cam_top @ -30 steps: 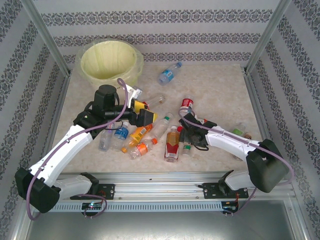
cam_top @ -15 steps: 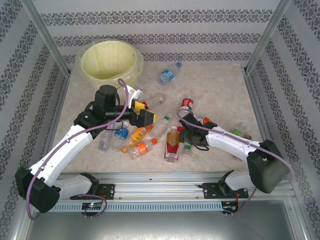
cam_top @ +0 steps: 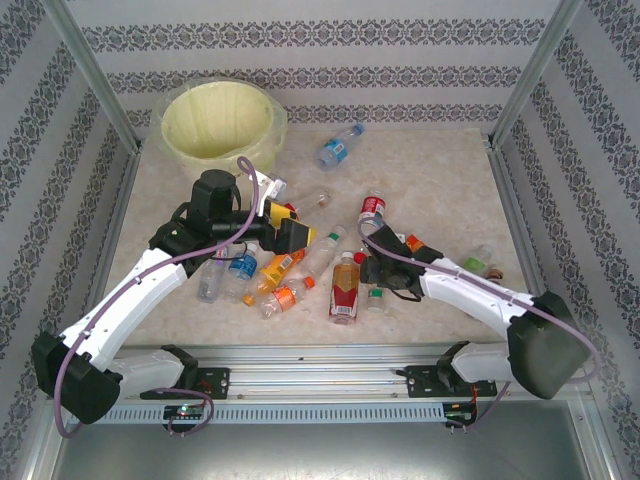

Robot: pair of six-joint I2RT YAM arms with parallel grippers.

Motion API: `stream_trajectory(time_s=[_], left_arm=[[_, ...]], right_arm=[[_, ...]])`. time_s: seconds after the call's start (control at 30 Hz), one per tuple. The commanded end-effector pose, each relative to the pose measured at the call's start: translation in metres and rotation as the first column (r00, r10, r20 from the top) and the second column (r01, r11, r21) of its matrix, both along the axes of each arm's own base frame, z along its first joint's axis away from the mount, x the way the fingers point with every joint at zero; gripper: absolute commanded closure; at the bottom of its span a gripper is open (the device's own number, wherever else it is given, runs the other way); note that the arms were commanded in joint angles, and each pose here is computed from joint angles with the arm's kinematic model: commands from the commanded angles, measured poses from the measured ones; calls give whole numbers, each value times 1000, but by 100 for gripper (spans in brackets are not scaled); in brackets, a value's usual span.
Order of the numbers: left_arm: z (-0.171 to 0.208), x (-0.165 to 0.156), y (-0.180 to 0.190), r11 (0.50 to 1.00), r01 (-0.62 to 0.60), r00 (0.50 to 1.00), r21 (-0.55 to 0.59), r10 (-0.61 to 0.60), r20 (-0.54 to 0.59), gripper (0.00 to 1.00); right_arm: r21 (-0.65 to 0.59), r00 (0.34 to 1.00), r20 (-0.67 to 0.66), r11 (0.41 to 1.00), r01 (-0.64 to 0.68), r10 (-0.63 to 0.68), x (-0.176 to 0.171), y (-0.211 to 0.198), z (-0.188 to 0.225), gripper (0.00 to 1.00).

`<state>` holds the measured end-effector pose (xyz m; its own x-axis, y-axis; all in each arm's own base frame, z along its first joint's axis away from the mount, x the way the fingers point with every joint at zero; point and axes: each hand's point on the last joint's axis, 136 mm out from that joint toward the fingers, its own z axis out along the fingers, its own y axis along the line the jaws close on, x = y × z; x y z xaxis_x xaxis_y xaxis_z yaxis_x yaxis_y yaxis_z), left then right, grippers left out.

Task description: Put the plastic bottles in the bin

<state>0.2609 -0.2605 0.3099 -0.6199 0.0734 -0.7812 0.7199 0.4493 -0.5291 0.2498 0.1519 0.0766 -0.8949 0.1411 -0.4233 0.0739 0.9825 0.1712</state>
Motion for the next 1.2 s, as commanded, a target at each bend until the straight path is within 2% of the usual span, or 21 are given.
stream_trajectory(time_s=[0.0, 0.13, 0.3, 0.5, 0.6, 0.77, 1.07, 1.17], left_arm=[[5, -3, -3, 1000, 16, 1000, 3, -16, 21, 0], [1, -1, -4, 1000, 11, 1000, 8, -11, 9, 0], [0, 5, -3, 1000, -23, 1000, 8, 23, -15, 0], [-4, 12, -7, 997, -66, 994, -44, 62, -86, 0], [-6, 12, -14, 992, -63, 991, -110, 49, -126, 0], [6, 9, -22, 975, -44, 988, -217, 10, -152, 0], [23, 12, -32, 914, -22, 979, -406, -63, -195, 0], [29, 12, -34, 895, -8, 978, -446, -87, -192, 0]], right_arm=[[-2, 997, 47, 998, -56, 56, -2, 0, 13, 40], [26, 992, 85, 995, -100, 97, -4, 4, 27, 40], [118, 975, 161, 977, -175, 155, -8, 17, 56, 40], [277, 939, 275, 918, -285, 208, -17, 37, 106, 41], [382, 919, 319, 856, -347, 230, -25, 50, 131, 41], [550, 884, 395, 706, -446, 251, -34, 70, 177, 40], [692, 827, 505, 457, -559, 247, -46, 88, 249, 40], [713, 818, 524, 403, -573, 238, -49, 90, 264, 40]])
